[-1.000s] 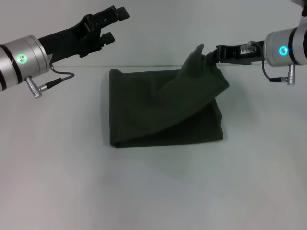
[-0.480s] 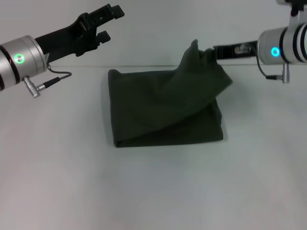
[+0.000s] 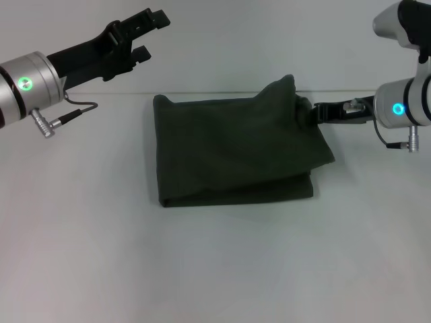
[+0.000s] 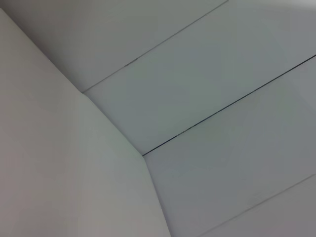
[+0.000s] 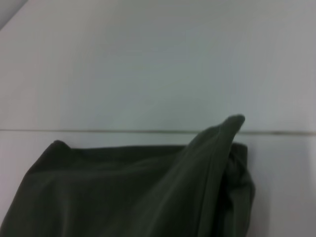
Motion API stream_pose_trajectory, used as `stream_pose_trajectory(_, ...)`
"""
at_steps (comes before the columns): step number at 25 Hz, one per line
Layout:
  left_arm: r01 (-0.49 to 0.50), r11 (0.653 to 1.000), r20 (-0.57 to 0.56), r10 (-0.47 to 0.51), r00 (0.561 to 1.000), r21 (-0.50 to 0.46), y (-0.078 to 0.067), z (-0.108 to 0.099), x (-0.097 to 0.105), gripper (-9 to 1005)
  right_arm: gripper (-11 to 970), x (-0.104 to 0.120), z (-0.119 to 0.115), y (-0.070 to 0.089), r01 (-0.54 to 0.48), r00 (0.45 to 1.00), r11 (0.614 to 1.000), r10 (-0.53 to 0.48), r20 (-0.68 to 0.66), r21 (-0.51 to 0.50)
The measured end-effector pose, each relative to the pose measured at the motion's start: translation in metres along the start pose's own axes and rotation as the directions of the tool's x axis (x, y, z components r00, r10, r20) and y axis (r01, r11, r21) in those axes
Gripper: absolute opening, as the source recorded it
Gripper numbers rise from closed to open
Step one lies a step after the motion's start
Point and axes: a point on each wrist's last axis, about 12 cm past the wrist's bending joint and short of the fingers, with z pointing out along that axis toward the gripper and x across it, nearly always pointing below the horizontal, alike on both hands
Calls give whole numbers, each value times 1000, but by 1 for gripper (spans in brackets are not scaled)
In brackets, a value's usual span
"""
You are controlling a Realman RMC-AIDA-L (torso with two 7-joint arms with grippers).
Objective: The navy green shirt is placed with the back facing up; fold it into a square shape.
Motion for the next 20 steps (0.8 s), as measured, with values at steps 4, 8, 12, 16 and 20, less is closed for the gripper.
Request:
stream_pose_trajectory(4, -1, 1000, 9, 1, 1000, -8, 1, 0, -1, 945, 20, 3, -4, -2, -74, 996, 997, 72, -54, -18)
stream_pose_trajectory(8, -7, 1000, 12, 7, 1000, -7, 0, 0, -2, 945, 104, 8, -9, -8, -106, 989, 994, 103, -105, -15)
stream_pose_trajectory(12, -1, 1000, 19, 1, 1000, -4, 2, -1, -2, 945, 264, 15, -25, -30, -195, 973, 981, 194, -128, 9)
stream_pose_trajectory(16, 2, 1000, 29, -2, 1000, -2, 2, -4, -4, 945, 402, 1, -57, -29, -231, 972, 962, 220, -85, -147)
stream_pose_trajectory(20, 1, 1000, 37, -2, 999, 4, 1, -5, -8, 945, 442, -11, -71, -15, -228, 974, 937, 217, -71, -266)
